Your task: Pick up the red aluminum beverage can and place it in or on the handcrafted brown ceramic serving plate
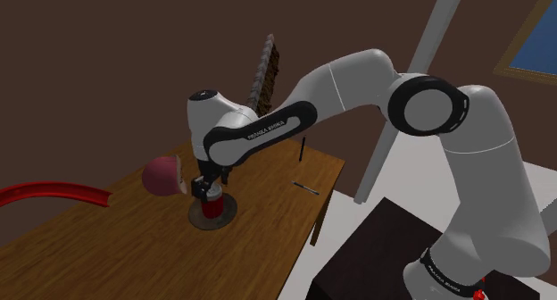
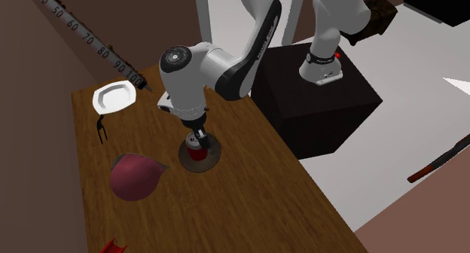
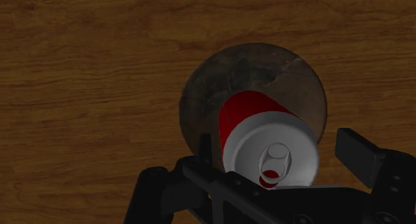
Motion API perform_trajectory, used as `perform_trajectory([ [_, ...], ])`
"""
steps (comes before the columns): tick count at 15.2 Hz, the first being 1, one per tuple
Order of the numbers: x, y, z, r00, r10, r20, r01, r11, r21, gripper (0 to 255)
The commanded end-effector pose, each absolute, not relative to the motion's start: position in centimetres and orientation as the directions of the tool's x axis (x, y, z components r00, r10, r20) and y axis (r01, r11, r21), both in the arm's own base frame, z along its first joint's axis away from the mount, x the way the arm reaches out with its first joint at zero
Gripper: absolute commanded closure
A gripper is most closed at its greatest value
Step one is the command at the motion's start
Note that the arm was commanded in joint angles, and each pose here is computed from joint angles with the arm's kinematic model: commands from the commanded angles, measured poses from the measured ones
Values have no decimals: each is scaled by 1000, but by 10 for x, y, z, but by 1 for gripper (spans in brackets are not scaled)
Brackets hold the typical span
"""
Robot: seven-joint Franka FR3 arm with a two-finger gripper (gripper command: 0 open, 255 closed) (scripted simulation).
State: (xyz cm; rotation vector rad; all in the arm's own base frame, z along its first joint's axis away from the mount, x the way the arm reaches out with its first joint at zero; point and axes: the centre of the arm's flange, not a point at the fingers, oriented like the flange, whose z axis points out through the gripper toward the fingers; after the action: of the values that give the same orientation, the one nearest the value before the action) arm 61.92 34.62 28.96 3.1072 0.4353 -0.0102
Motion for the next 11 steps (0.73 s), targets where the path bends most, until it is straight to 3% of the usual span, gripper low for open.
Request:
perform_trajectory([
  [1, 620, 347, 311, 961, 275, -7, 275, -961, 3, 0],
  [3, 620, 348, 335, 961, 275, -7, 275, -961, 3, 0],
  [11, 620, 348, 335, 961, 275, -7, 275, -961, 3, 0],
])
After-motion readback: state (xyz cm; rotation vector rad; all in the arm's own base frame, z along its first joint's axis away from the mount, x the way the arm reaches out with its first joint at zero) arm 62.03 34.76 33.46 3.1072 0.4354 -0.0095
